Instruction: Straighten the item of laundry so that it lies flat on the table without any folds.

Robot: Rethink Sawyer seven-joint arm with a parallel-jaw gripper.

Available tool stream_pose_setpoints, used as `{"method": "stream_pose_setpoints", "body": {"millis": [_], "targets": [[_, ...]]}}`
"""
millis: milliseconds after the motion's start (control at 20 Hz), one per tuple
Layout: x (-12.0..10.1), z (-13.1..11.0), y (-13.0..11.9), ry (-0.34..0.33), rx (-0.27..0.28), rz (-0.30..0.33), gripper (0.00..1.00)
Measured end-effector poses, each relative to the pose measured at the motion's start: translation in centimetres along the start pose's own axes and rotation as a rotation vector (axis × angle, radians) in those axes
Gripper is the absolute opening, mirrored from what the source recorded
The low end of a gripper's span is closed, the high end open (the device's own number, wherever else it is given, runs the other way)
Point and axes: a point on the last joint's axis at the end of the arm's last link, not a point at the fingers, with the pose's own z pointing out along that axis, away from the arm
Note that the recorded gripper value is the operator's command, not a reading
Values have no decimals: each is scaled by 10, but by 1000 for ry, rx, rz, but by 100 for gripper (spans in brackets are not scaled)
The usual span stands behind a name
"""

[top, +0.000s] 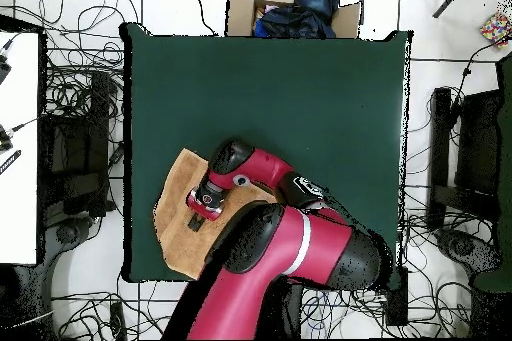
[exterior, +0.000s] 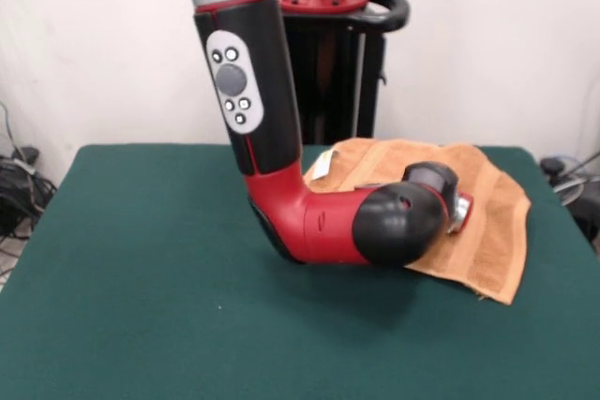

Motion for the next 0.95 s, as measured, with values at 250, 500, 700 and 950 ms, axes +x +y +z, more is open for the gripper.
{"method": "stream_pose_setpoints", "body": {"millis": [250, 500, 700, 950], "targets": [[-12, 0, -1, 95, -4, -3, 0], [-20, -15, -6, 112, 59, -27, 0], [-27, -32, -9, 112, 110, -44, 0], [-42, -65, -13, 113, 147, -58, 0]]}}
